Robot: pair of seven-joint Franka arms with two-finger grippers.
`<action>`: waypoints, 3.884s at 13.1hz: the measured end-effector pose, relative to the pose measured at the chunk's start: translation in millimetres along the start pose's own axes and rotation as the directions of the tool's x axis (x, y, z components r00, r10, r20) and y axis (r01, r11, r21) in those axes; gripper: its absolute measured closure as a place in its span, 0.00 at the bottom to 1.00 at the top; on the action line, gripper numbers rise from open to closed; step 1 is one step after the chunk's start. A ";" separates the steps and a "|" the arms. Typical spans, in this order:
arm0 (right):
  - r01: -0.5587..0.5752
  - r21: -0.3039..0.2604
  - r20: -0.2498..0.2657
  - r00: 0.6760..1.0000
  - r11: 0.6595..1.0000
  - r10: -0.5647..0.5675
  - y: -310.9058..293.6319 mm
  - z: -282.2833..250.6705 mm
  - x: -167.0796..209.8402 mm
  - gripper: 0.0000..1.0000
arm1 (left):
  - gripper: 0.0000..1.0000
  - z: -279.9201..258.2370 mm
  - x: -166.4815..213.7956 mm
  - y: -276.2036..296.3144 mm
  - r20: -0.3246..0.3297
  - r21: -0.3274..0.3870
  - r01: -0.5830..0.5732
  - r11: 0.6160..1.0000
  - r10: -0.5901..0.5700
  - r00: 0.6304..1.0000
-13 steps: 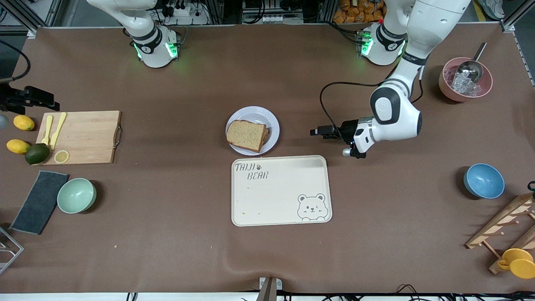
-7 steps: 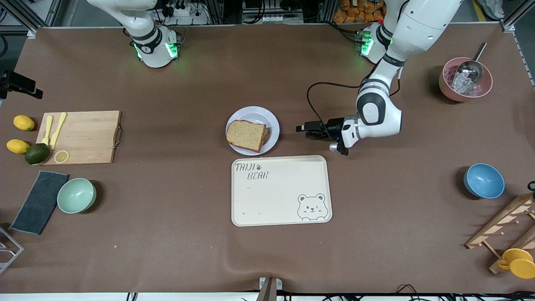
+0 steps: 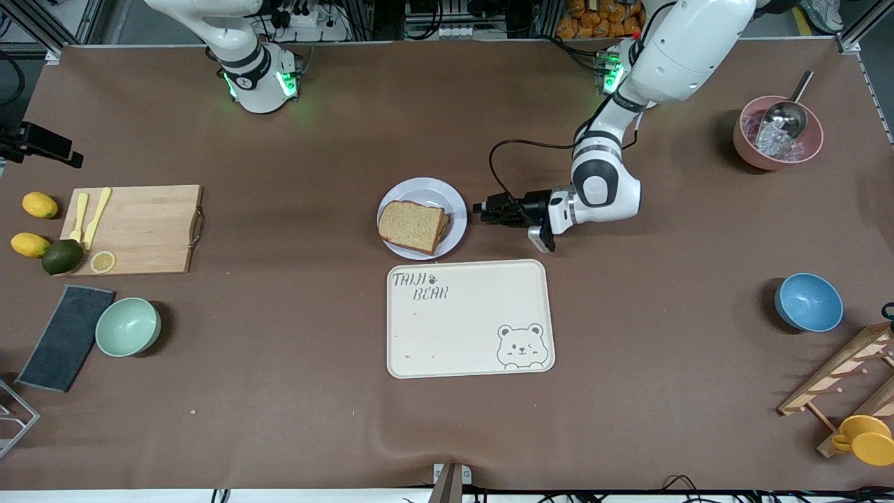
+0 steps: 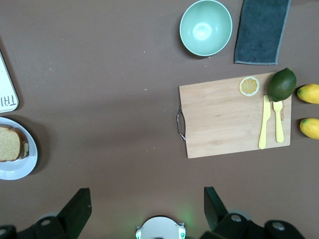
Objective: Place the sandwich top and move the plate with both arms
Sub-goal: 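Grasp the white plate rim with the left gripper, then slide the white plate onto the bear tray with the left gripper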
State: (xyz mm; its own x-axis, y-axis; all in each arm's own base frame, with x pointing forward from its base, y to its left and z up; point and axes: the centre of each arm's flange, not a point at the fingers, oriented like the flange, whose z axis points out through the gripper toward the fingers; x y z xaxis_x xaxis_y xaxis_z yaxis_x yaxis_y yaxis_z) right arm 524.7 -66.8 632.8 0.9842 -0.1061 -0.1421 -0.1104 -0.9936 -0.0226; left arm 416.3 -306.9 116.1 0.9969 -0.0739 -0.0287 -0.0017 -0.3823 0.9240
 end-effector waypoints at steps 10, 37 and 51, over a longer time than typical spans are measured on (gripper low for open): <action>0.000 0.002 -0.040 0.999 1.000 0.001 -4.0 -16.4 -5.3 0.00 | 0.61 43.4 -6.7 -12.9 -0.006 -0.033 -0.026 0.999 0.026 1.000; -0.067 0.003 -0.075 0.995 0.998 0.067 -30.8 -19.9 -2.2 0.00 | 0.96 -86.2 57.8 20.7 -0.235 -0.141 0.025 0.990 -0.058 0.970; -0.064 0.002 -0.071 0.995 0.998 0.064 -32.7 -17.8 -0.6 0.00 | 0.96 -117.1 112.5 -75.0 -0.312 -0.136 0.105 0.985 -0.143 0.939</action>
State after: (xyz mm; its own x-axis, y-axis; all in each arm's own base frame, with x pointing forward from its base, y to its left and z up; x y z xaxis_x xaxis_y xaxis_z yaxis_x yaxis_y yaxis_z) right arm 530.3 -34.9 651.3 0.9824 -0.1720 -0.0729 -0.1735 -0.9847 -0.0152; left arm 537.8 -178.6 88.2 0.9612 0.2729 -0.0404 0.1137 -0.2586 0.9593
